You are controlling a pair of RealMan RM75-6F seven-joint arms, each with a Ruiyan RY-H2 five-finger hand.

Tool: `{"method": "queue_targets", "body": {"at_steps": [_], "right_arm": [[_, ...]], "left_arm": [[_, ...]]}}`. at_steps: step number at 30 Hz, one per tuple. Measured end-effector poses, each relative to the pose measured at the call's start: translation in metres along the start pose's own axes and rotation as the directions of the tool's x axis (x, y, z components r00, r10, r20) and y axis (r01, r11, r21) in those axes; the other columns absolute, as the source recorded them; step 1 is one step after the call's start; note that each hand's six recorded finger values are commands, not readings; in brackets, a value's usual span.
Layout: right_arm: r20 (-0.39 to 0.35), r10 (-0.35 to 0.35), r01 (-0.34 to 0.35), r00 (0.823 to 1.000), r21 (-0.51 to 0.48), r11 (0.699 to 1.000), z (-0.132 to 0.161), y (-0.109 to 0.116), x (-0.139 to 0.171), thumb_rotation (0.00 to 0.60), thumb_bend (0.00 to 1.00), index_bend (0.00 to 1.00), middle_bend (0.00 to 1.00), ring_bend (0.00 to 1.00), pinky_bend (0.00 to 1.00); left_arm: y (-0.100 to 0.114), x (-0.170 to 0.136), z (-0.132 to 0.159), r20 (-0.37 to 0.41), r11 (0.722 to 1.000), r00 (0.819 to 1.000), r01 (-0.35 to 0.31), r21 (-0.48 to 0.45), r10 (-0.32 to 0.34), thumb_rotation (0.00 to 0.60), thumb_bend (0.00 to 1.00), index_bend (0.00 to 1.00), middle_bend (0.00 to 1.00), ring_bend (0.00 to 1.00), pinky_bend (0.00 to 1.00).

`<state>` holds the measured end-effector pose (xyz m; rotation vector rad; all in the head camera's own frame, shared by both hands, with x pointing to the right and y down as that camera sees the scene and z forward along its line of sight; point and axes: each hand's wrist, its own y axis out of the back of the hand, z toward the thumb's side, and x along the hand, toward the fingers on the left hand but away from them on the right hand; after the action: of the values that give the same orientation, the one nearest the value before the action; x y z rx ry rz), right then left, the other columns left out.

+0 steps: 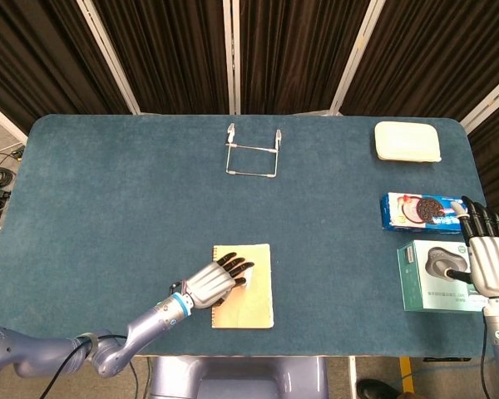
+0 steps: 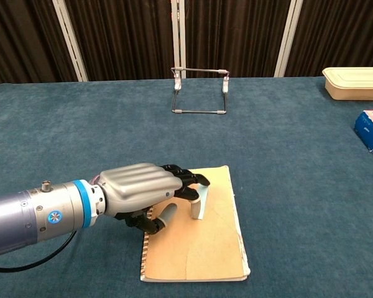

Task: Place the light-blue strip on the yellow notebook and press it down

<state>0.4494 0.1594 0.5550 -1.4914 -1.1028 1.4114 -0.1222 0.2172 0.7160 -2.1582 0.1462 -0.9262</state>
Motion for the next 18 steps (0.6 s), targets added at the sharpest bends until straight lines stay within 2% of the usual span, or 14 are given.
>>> {"method": "queue_targets", "body": {"at_steps": [5, 13, 18], "right_arm": [[0.0, 0.001, -0.001, 1.0, -0.002, 1.0, 0.0, 0.0, 0.0, 0.6, 0.0, 0.0, 0.0, 0.0, 0.0], [0.004, -0.005, 0.005, 1.0, -0.006, 1.0, -0.001, 0.002, 0.001, 0.6, 0.0, 0.0, 0.0, 0.0, 0.0], [0.004, -0.003, 0.004, 1.0, -0.007, 1.0, -0.002, 0.002, 0.001, 0.6, 0.0, 0.0, 0.0, 0.0, 0.0]], "left_arm": [[-0.003, 0.001, 0.0, -0.003, 1.0, 1.0, 0.003, 0.004, -0.003, 0.6, 0.87, 0.32, 0.0, 0.0, 0.0], [0.01, 0.001, 0.002, 0.004, 0.999, 0.999, -0.041, -0.007, 0.041, 0.6, 0.87, 0.32, 0.0, 0.0, 0.0], [0.006, 0.001, 0.001, -0.002, 1.0, 1.0, -0.028, -0.005, 0.028, 0.6, 0.87, 0.32, 0.0, 0.0, 0.0]]}}
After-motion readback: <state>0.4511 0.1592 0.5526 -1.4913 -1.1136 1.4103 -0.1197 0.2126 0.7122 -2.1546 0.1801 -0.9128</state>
